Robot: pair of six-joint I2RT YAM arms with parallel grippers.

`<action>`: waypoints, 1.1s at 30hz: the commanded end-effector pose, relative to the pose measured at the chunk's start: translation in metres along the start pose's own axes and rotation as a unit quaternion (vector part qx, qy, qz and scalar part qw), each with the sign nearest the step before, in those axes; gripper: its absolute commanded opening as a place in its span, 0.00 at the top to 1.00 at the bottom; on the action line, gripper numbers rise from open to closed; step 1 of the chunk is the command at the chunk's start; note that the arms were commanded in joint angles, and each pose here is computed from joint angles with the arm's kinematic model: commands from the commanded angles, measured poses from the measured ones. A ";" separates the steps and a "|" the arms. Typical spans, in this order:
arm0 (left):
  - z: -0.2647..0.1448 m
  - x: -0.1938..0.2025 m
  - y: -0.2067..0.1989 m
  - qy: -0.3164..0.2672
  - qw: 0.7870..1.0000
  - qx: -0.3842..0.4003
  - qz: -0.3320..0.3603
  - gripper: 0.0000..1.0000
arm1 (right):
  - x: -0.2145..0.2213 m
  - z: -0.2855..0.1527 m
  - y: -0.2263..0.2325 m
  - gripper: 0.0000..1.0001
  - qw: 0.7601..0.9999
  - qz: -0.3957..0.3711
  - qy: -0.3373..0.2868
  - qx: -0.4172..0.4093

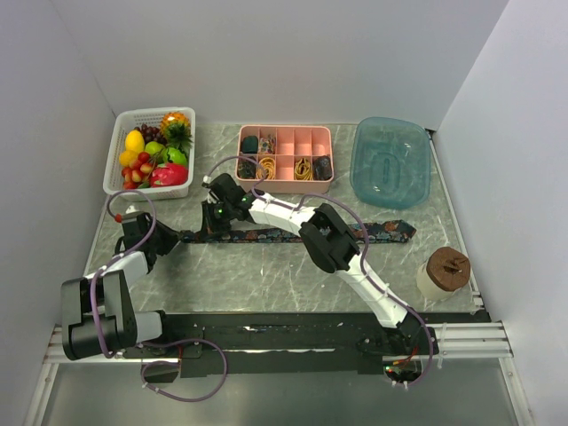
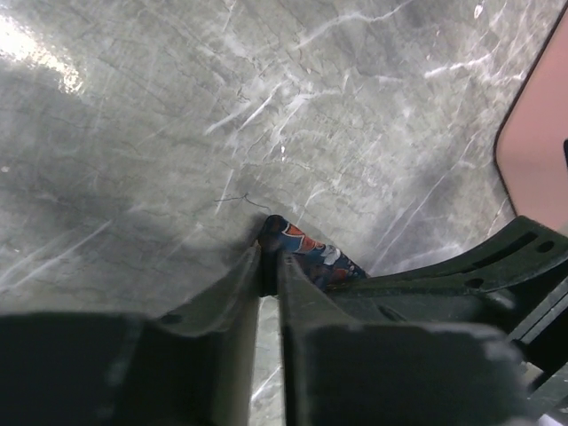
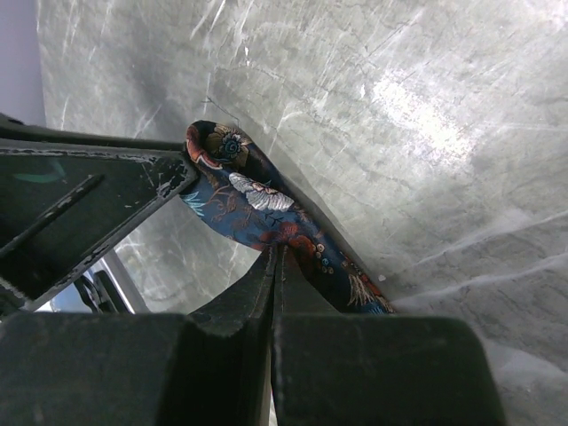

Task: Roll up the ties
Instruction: Roll the tie at the center of the board.

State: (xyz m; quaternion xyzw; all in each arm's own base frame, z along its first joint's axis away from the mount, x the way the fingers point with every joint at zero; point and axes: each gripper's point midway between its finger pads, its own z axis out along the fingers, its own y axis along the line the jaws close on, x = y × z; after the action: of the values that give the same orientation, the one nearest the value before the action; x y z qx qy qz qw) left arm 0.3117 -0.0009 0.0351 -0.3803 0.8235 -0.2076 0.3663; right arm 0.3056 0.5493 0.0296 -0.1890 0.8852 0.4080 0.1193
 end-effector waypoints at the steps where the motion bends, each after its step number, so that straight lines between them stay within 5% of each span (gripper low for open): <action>1: -0.001 -0.017 -0.019 -0.025 0.999 0.022 0.018 0.87 | -0.002 0.011 -0.002 1.00 1.000 -0.003 -0.009 0.006; 5: -0.003 -0.017 -0.021 -0.027 0.999 0.023 0.024 0.99 | -0.002 0.012 -0.004 1.00 1.000 -0.001 -0.009 0.005; 33: -0.022 0.014 -0.084 -0.012 0.989 0.092 0.114 0.99 | -0.010 0.005 -0.002 1.00 1.000 0.002 -0.022 0.000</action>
State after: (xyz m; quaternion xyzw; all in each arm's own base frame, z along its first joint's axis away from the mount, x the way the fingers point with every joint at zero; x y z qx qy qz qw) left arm 0.3219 -0.0508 0.0752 -0.2636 0.8506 -0.2115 0.4028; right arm 0.3094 0.5562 0.0303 -0.1850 0.8807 0.4183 0.1233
